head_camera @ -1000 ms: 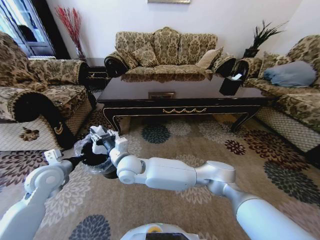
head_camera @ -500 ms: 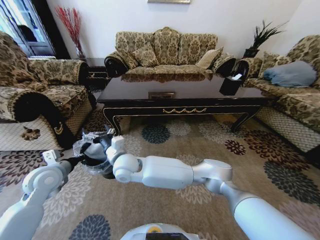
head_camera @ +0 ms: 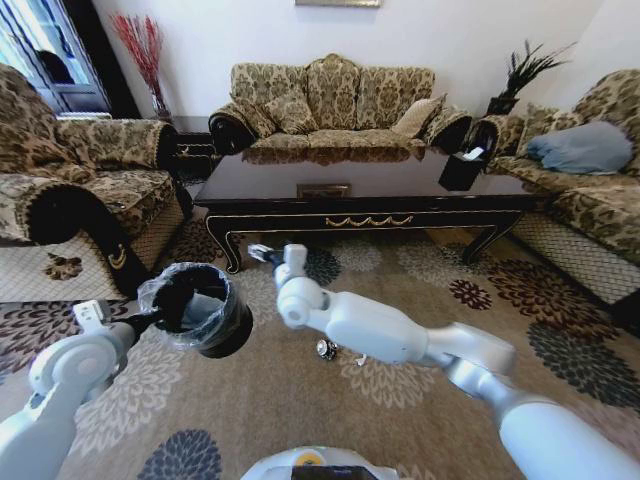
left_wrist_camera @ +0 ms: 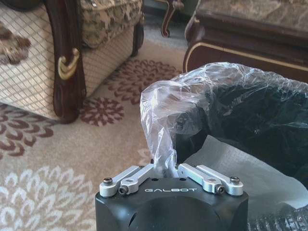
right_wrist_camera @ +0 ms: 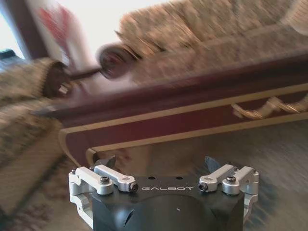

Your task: Move to the front of the table and pick up the trash from the floor, then place it into the trash bin.

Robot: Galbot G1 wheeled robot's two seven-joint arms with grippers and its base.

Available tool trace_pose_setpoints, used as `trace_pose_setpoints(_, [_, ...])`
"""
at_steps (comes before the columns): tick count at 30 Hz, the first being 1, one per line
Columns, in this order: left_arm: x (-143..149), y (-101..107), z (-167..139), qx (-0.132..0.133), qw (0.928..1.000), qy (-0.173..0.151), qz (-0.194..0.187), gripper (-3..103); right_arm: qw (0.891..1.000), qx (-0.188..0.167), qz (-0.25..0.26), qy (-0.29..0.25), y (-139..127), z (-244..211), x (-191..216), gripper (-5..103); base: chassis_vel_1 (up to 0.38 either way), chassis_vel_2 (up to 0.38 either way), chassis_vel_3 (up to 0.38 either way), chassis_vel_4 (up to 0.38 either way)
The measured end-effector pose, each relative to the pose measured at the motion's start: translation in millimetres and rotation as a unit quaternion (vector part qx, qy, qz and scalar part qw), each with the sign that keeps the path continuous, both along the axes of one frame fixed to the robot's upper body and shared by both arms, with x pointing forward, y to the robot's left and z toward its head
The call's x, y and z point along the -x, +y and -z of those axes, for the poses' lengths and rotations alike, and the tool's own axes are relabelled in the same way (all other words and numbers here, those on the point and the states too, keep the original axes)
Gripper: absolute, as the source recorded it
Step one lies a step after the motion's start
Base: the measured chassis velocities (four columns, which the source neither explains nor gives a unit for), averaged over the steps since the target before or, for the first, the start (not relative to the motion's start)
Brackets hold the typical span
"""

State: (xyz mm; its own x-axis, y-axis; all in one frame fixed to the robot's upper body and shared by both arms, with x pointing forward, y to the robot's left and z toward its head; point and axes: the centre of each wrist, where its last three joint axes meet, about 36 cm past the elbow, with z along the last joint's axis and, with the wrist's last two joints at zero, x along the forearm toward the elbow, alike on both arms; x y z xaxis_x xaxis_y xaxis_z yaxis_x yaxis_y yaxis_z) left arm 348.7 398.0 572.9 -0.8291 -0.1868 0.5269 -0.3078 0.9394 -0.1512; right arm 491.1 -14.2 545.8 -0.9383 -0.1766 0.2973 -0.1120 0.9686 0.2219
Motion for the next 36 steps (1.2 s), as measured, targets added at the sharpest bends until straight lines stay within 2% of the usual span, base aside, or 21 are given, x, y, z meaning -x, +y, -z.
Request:
trace_pose_setpoints(3, [2, 2, -4, -0.003, 1.0, -0.003, -0.002, 2, 0.999, 0.017, 0.018, 0.02, -20, 11, -3, 100, 0.0, 0.0, 0.0, 0.0])
trace_pose_setpoints(5, [4, 3, -7, -0.005, 1.0, -0.006, -0.005, 2, 0.997, 0.042, 0.043, 0.054, -48, 32, -4, 100, 0.0, 0.0, 0.0, 0.0])
trace_pose_setpoints(7, [5, 3, -9, -0.005, 0.9999, -0.007, -0.006, 2, 0.994, 0.06, 0.054, 0.08, -65, 52, 0, 100, 0.0, 0.0, 0.0, 0.0])
trace_pose_setpoints(8, [5, 3, -9, -0.005, 0.9999, -0.007, -0.006, 2, 0.994, 0.06, 0.054, 0.08, -65, 52, 0, 100, 0.0, 0.0, 0.0, 0.0])
trace_pose_setpoints(12, [6, -1, -10, -0.004, 0.9999, -0.01, -0.001, 2, 0.983, 0.114, 0.067, 0.126, -91, 106, 15, 100, 0.0, 0.0, 0.0, 0.0])
trace_pose_setpoints(13, [6, -1, -10, -0.004, 0.9999, -0.01, -0.001, 2, 0.983, 0.114, 0.067, 0.126, -91, 106, 15, 100, 0.0, 0.0, 0.0, 0.0])
trace_pose_setpoints(17, [5, -3, -10, -0.004, 0.9999, -0.009, 0.003, 2, 0.972, 0.161, 0.078, 0.15, -102, 159, 29, 100, 0.0, 0.0, 0.0, 0.0])
trace_pose_setpoints(23, [3, -3, -11, -0.007, 0.9999, -0.008, 0.005, 2, 0.968, 0.197, 0.074, 0.135, -105, 208, 51, 100, 0.0, 0.0, 0.0, 0.0])
trace_pose_setpoints(31, [4, -5, -9, -0.005, 0.9999, -0.006, 0.007, 2, 0.974, 0.194, 0.046, 0.108, -107, 245, 83, 100, 0.0, 0.0, 0.0, 0.0])
trace_pose_setpoints(34, [4, -5, -8, -0.005, 0.9999, -0.004, 0.008, 2, 0.976, 0.192, 0.019, 0.102, -114, 262, 105, 100, 0.0, 0.0, 0.0, 0.0])
trace_pose_setpoints(36, [5, -6, -8, -0.006, 0.9999, -0.004, 0.009, 2, 0.974, 0.204, -0.003, 0.095, -121, 275, 115, 100, 0.0, 0.0, 0.0, 0.0])
